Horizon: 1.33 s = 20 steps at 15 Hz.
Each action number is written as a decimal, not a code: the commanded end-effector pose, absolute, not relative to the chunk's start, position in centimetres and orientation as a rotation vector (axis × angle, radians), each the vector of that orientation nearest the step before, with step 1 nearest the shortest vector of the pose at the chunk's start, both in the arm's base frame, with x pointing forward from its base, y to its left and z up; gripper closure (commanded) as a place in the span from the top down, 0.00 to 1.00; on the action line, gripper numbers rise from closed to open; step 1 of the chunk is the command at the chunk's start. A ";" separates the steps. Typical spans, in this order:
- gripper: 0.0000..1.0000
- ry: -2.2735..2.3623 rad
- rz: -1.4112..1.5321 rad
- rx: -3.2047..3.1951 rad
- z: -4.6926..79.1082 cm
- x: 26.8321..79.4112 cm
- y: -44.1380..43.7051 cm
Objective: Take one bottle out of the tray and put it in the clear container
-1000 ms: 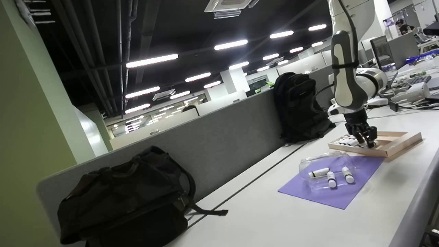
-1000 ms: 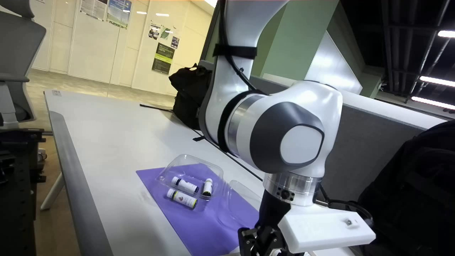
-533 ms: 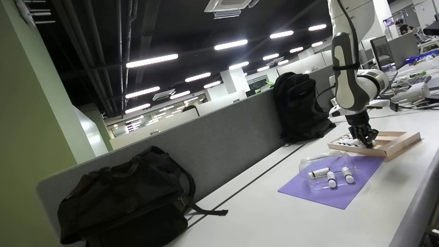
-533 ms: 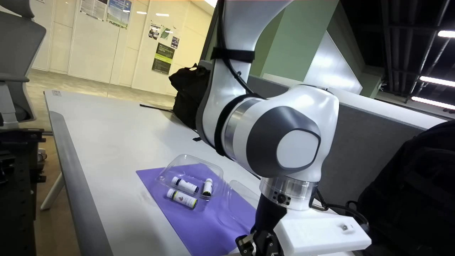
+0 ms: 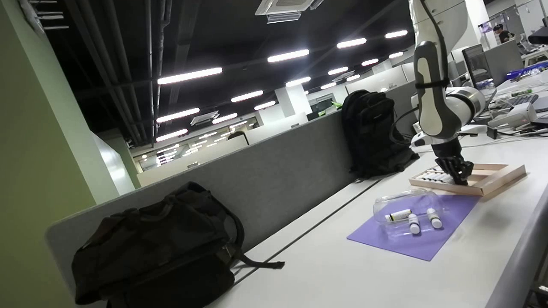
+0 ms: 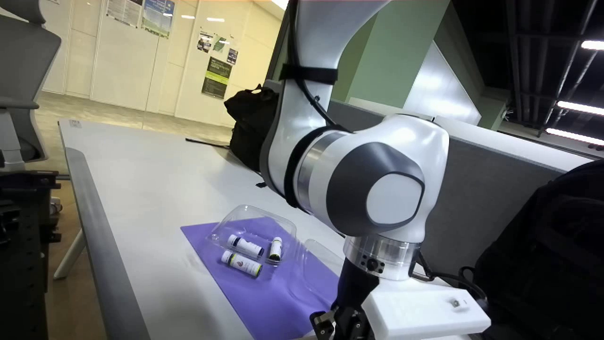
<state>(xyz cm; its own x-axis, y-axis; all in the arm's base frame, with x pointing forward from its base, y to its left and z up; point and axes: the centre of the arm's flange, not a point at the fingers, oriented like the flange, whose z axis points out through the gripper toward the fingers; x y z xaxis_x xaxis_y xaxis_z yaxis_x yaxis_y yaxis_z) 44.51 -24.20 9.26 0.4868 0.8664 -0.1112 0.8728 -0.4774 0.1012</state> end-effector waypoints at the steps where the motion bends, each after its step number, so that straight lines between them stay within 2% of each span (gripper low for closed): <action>1: 0.55 1.511 -0.094 2.609 10.1 44.6 -23.6; 5: 0.83 1.528 -0.140 2.633 10.1 44.5 -23.5; 8: 0.99 1.536 -0.208 2.686 10.3 44.7 -23.6; 20: 1.00 1.466 -0.257 2.755 11.8 46.3 -25.4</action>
<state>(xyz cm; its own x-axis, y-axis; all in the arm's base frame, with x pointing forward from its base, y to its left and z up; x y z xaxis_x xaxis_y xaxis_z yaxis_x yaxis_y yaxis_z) 45.91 -24.68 11.66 0.5197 0.8415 -0.1476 0.8421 -0.5337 -0.0776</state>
